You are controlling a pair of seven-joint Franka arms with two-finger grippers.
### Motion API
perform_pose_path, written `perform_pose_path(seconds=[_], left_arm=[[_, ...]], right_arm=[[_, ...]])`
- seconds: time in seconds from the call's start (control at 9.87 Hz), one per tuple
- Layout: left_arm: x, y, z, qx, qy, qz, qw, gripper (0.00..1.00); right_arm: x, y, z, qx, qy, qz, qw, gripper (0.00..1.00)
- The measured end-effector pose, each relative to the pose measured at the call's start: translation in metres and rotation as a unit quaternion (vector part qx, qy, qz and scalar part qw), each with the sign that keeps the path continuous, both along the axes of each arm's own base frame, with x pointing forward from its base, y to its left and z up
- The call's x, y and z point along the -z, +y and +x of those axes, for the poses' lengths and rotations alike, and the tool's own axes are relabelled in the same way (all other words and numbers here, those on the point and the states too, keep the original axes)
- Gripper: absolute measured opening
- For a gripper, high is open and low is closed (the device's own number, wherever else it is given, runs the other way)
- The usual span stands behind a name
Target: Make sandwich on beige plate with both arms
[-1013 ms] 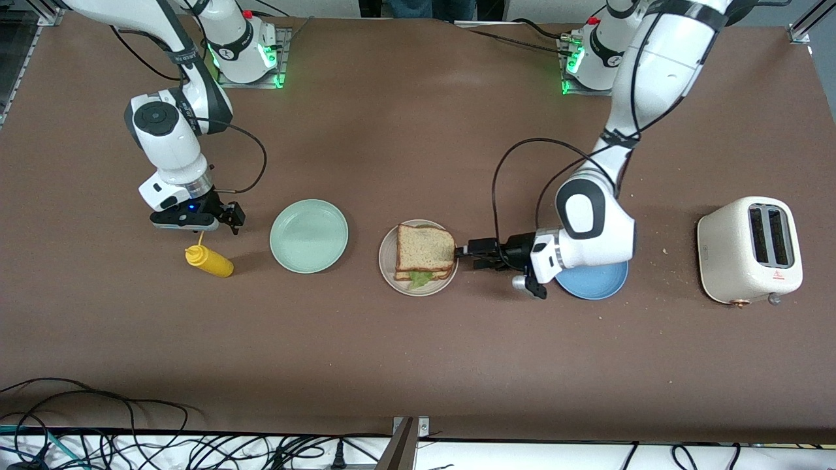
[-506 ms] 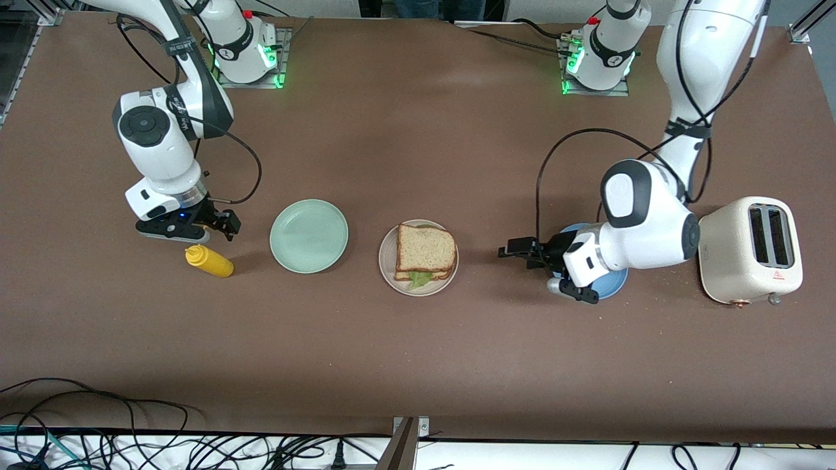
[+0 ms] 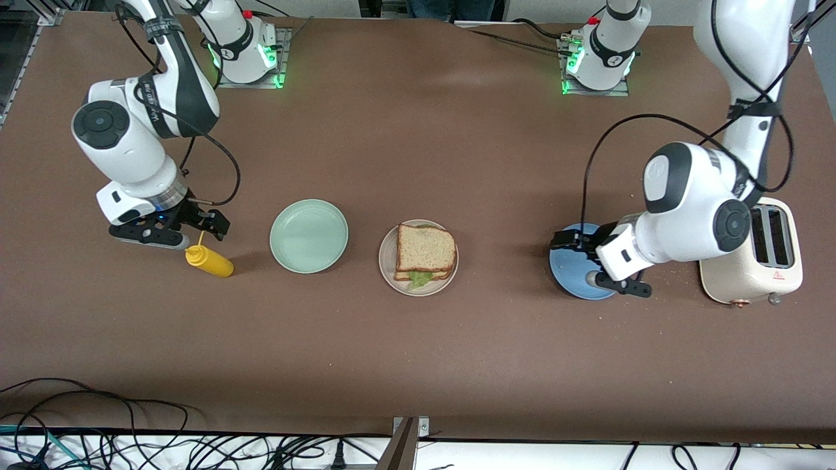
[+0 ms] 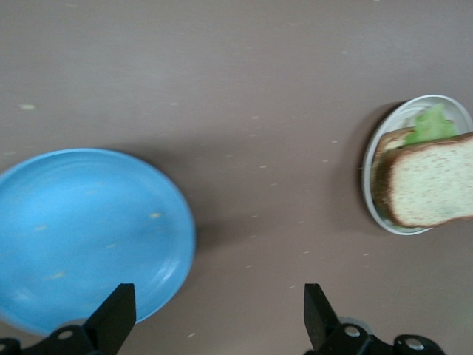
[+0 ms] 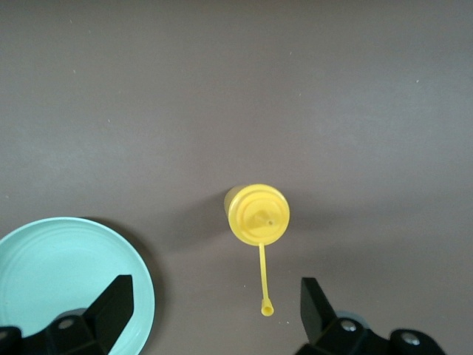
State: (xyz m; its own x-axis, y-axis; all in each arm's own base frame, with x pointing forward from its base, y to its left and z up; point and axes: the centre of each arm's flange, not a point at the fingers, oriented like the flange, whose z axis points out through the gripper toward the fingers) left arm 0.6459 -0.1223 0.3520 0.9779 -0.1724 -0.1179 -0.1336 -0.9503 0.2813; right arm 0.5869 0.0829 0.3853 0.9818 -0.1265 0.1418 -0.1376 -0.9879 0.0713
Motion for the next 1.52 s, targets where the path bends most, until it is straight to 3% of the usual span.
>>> perform_pose_path(seconds=[0.3,0.61,1.01,1.22,1.52], left_arm=[[-0.035,0.050,0.002,0.007,-0.032,0.073,0.997,1.00],[-0.071,0.086,0.001,-0.014,-0.059,0.105,0.993,1.00],[-0.145,0.084,-0.029,-0.023,-0.040,0.120,0.992,1.00],[-0.196,0.094,-0.037,-0.024,-0.034,0.149,0.988,1.00],[-0.241,0.099,-0.045,-0.030,-0.030,0.152,0.987,1.00]], right_arm=[[-0.078,-0.020,0.018,0.009,0.022,0.015,1.000,1.00],[-0.142,-0.037,0.012,0.021,0.037,0.014,0.999,1.00],[-0.178,-0.066,-0.021,0.027,0.083,0.030,0.996,1.00],[-0.189,-0.081,-0.038,0.028,0.109,0.032,0.993,1.00],[-0.206,-0.078,-0.041,0.023,0.105,0.039,0.993,1.00]])
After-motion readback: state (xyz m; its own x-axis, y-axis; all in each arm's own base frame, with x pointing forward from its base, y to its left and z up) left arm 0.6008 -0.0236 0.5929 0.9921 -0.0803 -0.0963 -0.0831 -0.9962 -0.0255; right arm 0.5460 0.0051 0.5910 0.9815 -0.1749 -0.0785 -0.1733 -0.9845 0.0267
